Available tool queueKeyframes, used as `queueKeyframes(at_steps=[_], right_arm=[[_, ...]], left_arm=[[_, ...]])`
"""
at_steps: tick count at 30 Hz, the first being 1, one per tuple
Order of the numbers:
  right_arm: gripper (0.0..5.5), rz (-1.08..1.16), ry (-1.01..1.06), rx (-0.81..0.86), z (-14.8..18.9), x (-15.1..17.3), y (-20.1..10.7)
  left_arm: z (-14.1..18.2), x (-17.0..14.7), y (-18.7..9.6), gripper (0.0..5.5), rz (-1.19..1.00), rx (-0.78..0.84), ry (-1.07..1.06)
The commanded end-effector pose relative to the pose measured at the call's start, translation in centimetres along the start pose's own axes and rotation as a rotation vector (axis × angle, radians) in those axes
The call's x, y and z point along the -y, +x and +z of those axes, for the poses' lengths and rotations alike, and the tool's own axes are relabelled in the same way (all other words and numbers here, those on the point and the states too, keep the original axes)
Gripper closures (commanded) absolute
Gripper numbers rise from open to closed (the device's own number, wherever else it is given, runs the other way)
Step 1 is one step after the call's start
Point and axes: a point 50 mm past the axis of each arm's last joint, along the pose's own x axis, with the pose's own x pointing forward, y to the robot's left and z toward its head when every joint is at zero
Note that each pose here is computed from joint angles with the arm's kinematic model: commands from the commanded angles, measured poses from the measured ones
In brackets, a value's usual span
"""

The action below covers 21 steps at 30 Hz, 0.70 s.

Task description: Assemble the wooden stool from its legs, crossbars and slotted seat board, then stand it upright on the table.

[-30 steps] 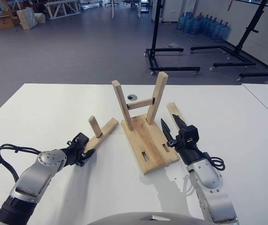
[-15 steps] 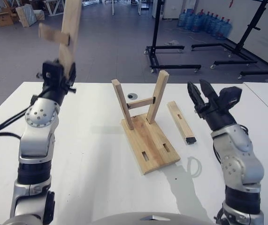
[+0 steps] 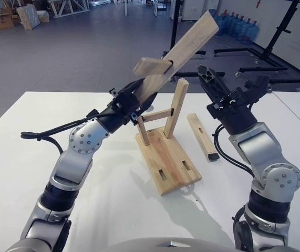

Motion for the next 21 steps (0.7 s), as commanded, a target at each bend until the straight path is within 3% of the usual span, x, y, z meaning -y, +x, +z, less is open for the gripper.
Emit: queueKeyframes(at_steps=[1, 17, 21], right_arm=[[3.29, -0.007, 0.009, 0.002, -0.2, -0.2, -0.1], [3.29, 0.032, 0.064, 0.043, 0.3, -0.6, 0.0], [3.89, 0.027, 0.097, 0.067, 0.1, -0.4, -0.2]], left_arm=[[0.1, 0.7, -0.4, 3.44, -0.05, -0.004, -0.017], [0.1, 2.8, -1.1, 3.44, -0.182, -0.016, -0.074], [0.2, 3.0, -1.2, 3.44, -0.2, -0.016, -0.075]])
